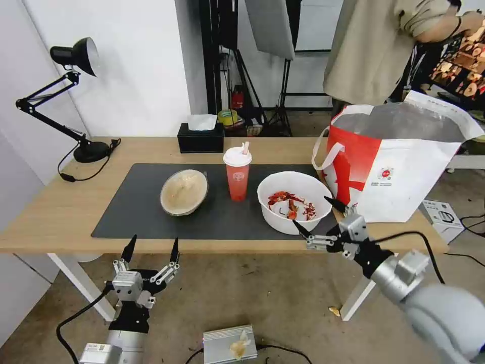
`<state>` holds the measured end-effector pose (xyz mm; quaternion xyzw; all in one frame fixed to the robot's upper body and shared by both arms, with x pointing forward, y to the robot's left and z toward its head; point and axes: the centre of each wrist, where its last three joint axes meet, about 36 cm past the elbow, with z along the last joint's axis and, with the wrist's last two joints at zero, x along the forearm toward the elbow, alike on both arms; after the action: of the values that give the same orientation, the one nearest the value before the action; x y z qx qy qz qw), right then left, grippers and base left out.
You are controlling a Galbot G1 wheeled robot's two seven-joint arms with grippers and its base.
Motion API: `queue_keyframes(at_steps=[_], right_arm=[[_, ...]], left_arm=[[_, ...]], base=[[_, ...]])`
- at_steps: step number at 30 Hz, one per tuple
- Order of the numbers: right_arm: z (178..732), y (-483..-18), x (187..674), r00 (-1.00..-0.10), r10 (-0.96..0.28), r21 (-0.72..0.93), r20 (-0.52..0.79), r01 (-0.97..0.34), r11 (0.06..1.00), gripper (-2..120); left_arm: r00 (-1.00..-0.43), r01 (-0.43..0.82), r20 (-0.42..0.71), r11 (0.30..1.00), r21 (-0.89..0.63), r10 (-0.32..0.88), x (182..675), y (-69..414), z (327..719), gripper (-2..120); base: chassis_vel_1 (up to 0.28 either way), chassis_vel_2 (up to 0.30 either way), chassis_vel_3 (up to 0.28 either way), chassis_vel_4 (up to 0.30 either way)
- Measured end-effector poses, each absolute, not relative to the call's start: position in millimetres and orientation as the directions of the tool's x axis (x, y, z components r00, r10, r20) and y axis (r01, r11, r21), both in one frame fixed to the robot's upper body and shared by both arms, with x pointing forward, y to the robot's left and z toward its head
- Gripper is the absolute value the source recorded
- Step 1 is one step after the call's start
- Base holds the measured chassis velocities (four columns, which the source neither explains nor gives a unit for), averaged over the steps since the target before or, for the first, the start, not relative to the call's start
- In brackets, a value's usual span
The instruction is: Pick up the trash from the table and place it into the takeout bag.
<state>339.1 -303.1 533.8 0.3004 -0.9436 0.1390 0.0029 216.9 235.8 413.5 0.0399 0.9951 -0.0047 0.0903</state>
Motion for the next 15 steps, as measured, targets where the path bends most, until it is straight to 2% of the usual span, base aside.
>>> queue_keyframes(at_steps=[15], right_arm=[[559,-292,403,-0.74,-0.648,-0.192,0.181,-0.672,0.715,100]], left_arm=[[-0.98,0.083,-0.184,0.997,0.001,0.082,216,236,407,100]], base=[[0.0,0.0,0.0,0.0]])
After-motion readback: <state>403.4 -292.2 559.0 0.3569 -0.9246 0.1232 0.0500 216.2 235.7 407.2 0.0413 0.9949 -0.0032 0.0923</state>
